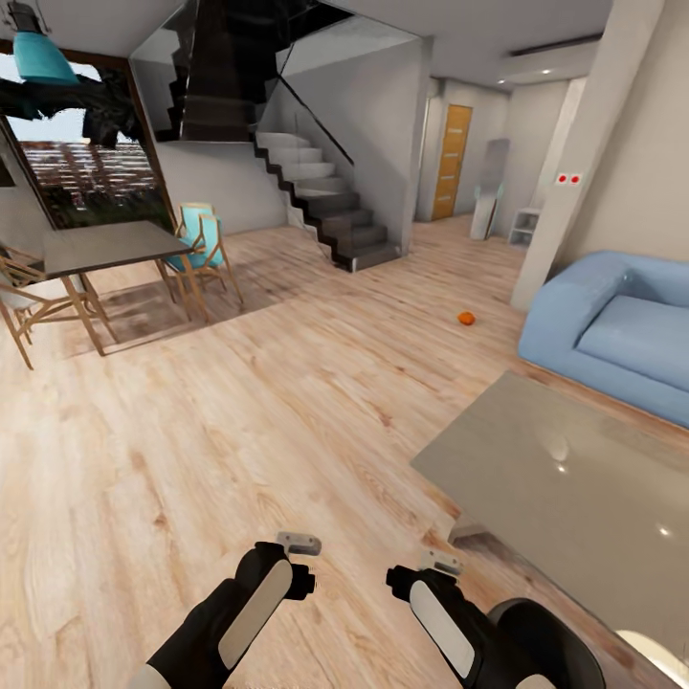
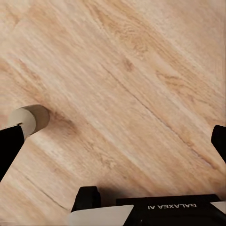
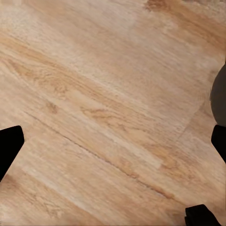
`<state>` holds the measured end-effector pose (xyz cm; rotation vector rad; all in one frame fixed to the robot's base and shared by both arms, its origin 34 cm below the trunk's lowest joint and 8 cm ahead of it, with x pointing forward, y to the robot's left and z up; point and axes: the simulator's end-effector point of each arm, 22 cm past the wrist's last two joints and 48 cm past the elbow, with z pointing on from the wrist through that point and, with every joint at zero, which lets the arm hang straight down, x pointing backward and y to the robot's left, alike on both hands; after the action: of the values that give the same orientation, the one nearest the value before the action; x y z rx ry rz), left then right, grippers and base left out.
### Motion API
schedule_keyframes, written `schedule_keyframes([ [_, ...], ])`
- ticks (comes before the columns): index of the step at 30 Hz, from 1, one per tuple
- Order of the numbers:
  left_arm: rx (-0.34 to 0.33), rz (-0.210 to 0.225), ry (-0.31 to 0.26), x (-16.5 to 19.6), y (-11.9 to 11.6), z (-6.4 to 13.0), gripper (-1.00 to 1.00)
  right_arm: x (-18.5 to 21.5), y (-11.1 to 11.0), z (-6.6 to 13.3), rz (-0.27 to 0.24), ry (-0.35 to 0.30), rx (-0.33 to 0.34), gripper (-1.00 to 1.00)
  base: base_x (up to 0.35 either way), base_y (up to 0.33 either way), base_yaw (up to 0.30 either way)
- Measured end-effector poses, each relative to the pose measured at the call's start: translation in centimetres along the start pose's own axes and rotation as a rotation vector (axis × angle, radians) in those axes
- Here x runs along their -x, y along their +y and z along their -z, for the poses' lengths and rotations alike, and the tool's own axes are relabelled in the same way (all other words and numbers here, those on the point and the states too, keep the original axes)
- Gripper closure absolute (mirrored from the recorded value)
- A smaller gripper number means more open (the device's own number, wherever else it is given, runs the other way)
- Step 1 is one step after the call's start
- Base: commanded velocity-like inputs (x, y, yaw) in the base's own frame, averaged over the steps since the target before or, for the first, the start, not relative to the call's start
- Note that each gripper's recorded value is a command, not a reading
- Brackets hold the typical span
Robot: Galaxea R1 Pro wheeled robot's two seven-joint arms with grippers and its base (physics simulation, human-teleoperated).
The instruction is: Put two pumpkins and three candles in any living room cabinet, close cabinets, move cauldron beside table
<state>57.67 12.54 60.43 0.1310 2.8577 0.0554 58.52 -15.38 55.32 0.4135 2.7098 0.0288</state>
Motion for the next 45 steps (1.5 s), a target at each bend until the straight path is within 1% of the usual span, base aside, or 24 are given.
schedule_keyframes([
  [7,0.0,0.0,0.0,0.0,0.0,0.0,-1.0,-1.0,-1.2,-0.7,0.001,0.014,-0.032,-1.0,0.0,0.0,0.289],
  [10,0.0,0.0,0.0,0.0,0.0,0.0,-1.0,-1.2,-1.4,-0.8,0.002,0.016,-0.037,-1.0,0.0,0.0,0.289],
  [29,0.002,0.002,-0.002,0.0,0.0,0.0,-1.0,-1.4,-1.5,-0.9,0.002,0.019,-0.04,-1.0,-0.001,0.0,0.29],
  [37,0.002,0.002,-0.001,0.0,0.0,-0.1,-1.0,-1.4,-1.4,-0.9,0.002,0.019,-0.038,-1.0,-0.176,0.102,0.29],
  [45,0.002,0.002,-0.002,0.0,0.0,0.0,-1.0,-1.4,-1.4,-0.8,0.001,0.018,-0.038,-1.0,-0.034,0.02,0.29],
])
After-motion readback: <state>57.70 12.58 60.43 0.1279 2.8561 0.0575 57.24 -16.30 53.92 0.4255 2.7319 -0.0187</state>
